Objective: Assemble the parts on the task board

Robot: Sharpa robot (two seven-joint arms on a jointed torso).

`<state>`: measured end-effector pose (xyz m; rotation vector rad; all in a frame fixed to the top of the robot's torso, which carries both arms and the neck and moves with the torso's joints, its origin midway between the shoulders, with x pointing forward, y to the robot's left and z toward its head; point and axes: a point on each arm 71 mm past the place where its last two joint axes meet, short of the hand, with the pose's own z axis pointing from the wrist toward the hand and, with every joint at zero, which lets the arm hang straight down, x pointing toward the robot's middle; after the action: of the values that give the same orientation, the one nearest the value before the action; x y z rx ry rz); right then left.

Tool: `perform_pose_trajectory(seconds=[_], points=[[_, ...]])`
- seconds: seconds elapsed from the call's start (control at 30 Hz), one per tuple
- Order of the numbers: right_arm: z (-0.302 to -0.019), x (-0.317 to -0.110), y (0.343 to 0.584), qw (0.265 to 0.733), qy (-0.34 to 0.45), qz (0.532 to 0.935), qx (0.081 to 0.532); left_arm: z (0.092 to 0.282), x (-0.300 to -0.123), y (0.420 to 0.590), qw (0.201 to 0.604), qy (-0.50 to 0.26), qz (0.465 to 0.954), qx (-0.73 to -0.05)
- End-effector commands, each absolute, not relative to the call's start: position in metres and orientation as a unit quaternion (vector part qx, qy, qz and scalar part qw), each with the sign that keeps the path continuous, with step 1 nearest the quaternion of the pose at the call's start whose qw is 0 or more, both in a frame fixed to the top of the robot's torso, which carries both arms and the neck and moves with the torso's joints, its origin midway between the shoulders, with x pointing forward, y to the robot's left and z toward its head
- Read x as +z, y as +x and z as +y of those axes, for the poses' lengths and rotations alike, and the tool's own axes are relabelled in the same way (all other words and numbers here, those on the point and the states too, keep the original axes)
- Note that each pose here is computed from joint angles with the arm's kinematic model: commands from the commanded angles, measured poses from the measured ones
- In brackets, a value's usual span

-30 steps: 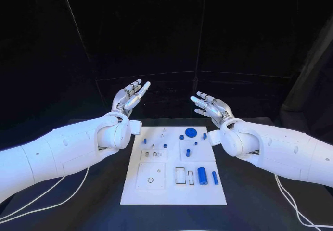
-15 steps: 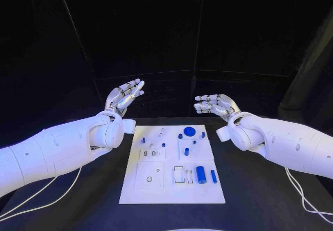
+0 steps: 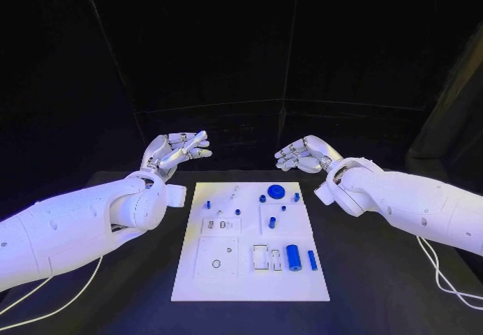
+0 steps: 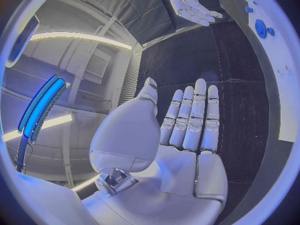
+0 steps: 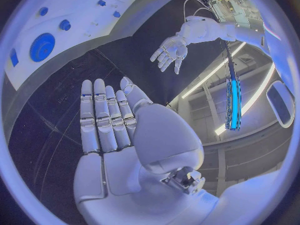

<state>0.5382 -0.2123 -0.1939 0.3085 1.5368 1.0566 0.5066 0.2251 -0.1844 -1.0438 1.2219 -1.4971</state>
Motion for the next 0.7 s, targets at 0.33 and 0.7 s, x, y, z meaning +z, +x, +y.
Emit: perform_pose_trajectory(seconds=[0.33, 0.7], points=[[-0.184, -0.197, 0.541, 0.607, -0.114, 0.737, 0.274, 0.213, -0.175, 0.481, 0.41, -0.382, 0.525, -0.64], [-0.173, -0.193, 0.542, 0.617, -0.168, 0.734, 0.227, 0.208, -0.172, 0.47, 0.395, -0.379, 0.529, -0.649]])
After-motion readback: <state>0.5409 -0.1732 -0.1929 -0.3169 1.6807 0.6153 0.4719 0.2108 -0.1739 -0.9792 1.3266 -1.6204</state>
